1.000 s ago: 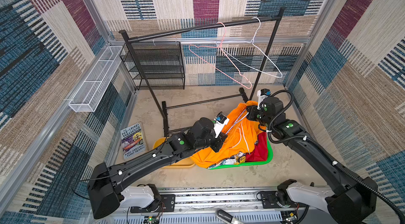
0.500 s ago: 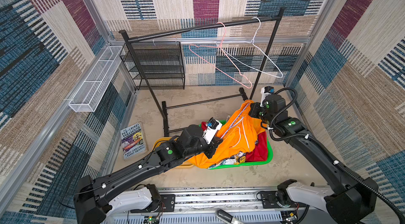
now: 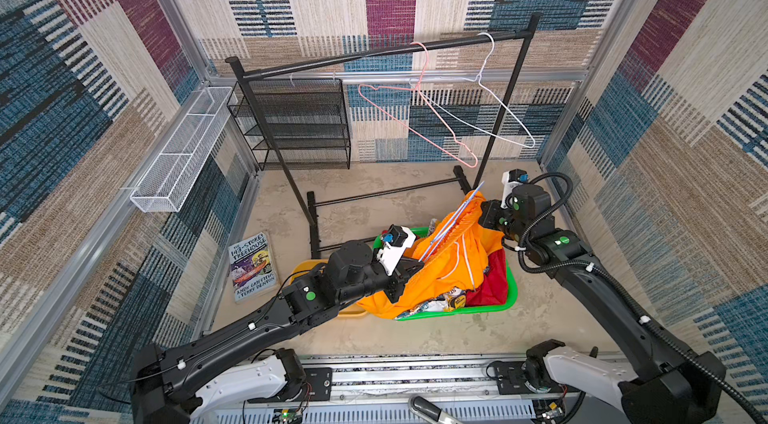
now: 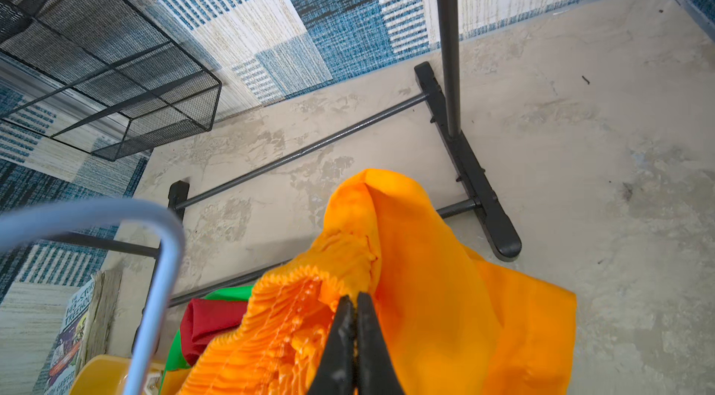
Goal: Remove the clothespins securing shorts to the hanger
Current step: Remove the shorts from the hanger.
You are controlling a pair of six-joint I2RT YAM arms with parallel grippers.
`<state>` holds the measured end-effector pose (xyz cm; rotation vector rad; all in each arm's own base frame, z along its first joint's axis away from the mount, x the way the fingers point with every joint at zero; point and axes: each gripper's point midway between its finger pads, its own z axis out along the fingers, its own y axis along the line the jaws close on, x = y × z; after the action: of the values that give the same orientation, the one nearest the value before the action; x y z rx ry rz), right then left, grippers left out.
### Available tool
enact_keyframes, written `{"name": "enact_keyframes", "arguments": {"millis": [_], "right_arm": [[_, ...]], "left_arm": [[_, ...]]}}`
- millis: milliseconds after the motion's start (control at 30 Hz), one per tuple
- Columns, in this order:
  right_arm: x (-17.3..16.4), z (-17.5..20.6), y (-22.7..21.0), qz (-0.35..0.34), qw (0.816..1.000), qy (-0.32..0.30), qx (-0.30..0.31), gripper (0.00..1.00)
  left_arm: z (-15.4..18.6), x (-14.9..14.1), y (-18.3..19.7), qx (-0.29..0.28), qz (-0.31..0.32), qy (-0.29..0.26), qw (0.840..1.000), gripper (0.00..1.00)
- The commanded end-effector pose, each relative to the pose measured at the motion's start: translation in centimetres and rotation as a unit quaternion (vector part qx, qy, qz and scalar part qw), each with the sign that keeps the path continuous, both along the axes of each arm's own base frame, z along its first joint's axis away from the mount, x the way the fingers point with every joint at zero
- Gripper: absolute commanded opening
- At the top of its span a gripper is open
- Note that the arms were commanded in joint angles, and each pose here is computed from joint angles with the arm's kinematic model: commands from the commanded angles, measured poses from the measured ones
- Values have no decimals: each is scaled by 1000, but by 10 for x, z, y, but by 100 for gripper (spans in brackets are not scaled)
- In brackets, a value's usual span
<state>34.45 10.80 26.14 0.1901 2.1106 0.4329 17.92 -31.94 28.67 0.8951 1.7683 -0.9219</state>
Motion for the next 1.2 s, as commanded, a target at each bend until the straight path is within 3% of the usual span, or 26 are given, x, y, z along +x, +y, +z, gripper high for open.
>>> {"name": "enact_keyframes", "arguments": {"millis": [0,367,733,1000,1167], "right_arm": [[-3,6,-1,5,1000,-26,4,2],[-25,-5,15,59,997,-36,40,3],[-32,-22,12,53,998,-27,36,3],[-34,-42,8,41,999,-15,29,3],[-31,-47,6,37,999,-12,17,3]], "left_arm": [[24,-4,-12,-24,-32,-29,999,0],[60,20,-47,-50,-24,-36,998,0],[96,49,-80,-63,-6,-42,997,0],[134,48,-99,-66,-31,-16,997,0],[151,43,-88,-59,-19,5,998,0]]}}
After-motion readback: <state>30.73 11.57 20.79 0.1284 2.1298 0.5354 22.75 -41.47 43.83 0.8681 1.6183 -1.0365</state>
